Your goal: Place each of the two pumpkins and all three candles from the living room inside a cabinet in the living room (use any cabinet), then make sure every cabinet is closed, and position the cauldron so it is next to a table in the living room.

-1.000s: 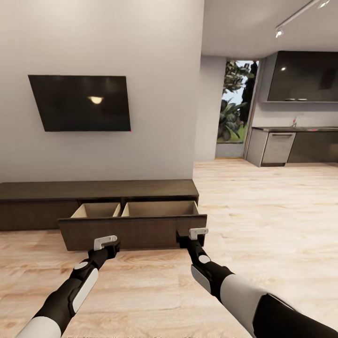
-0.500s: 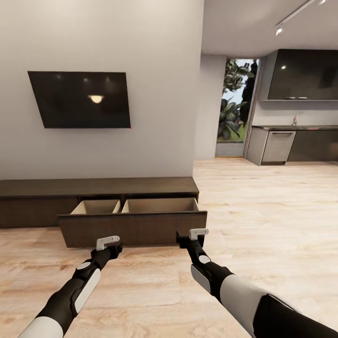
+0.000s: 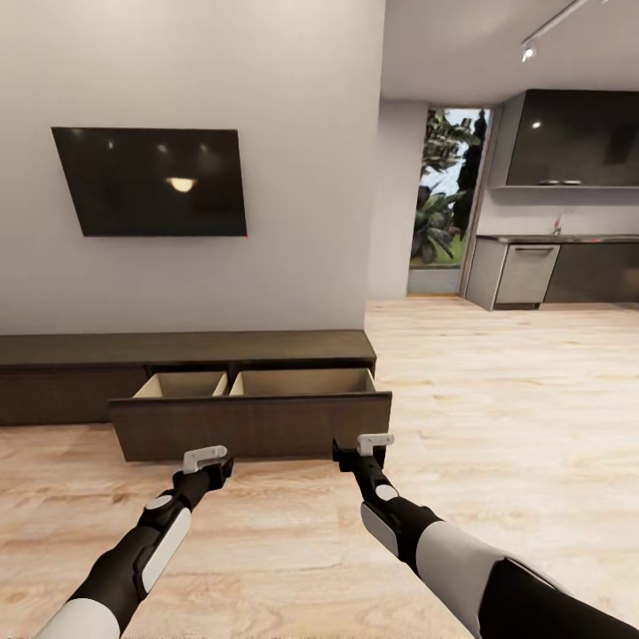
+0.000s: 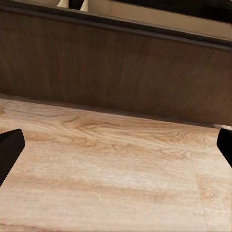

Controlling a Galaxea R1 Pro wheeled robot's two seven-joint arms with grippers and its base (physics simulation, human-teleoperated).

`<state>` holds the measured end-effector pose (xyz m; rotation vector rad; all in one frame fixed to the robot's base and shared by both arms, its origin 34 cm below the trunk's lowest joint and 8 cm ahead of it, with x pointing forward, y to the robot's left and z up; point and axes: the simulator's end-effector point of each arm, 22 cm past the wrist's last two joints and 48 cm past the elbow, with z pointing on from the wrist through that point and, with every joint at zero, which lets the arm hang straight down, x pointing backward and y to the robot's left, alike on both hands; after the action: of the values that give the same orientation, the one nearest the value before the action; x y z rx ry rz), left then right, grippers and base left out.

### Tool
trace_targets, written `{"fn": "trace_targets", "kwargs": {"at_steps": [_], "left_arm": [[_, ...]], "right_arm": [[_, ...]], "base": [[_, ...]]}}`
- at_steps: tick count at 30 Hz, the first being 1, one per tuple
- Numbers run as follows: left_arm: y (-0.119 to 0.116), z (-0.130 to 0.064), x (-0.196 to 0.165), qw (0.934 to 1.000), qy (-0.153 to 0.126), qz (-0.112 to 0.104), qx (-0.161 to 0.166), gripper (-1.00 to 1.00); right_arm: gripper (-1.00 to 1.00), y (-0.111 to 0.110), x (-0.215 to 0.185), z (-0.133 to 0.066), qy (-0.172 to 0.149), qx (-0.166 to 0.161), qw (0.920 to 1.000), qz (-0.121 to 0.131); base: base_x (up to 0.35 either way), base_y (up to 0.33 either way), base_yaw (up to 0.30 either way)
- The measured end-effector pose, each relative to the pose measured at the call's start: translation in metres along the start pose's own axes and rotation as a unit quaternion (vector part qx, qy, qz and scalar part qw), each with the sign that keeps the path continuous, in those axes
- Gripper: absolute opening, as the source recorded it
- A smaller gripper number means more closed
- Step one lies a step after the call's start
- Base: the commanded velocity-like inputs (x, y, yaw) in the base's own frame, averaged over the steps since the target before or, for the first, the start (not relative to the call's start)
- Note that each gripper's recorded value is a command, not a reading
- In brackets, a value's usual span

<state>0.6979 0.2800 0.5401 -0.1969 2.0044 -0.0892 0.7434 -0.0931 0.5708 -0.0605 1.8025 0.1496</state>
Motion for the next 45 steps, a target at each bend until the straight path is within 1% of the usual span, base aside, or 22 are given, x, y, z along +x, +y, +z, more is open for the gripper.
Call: {"fn": "trace_targets", "kwargs": {"at_steps": [6,8,10,12,18,22,25,45], "left_arm": [[-0.003,0.002,0.015,1.0000,0.000,0.007,0.006,1.00],[-0.003,0.003,0.015,0.9999,-0.011,0.007,0.007,1.00],[-0.003,0.003,0.011,0.9996,-0.028,0.005,0.008,1.00],[-0.002,0.004,0.010,0.9992,-0.038,0.004,0.009,1.00],[-0.009,0.003,0.008,0.9981,-0.059,0.004,0.018,1.00],[-0.009,0.004,0.013,0.9978,-0.063,0.005,0.020,1.00],[-0.010,0.006,0.018,0.9978,-0.062,0.005,0.021,1.00],[-0.002,0.027,0.063,0.9995,-0.026,0.008,0.014,1.00]], "right_arm": [[1.00,0.000,0.013,0.000,-0.001,0.000,1.0000,0.000],[1.00,0.000,0.015,0.000,-0.006,-0.001,1.0000,0.002],[1.00,0.000,0.017,0.000,-0.011,-0.001,0.9999,0.003],[1.00,0.000,0.020,0.000,-0.016,-0.001,0.9999,0.005],[1.00,0.000,0.031,-0.001,-0.022,-0.001,0.9997,0.006],[1.00,-0.001,0.039,-0.001,-0.024,0.000,0.9997,0.006],[1.00,-0.002,0.047,0.000,-0.021,0.000,0.9998,0.007],[1.00,-0.006,0.102,0.011,0.021,0.003,0.9997,0.013]], "base": [[0.000,0.000,0.000],[0.000,0.000,0.000],[0.000,0.000,0.000],[0.000,0.000,0.000],[0.000,0.000,0.000],[0.000,0.000,0.000],[0.000,0.000,0.000],[0.000,0.000,0.000]]}}
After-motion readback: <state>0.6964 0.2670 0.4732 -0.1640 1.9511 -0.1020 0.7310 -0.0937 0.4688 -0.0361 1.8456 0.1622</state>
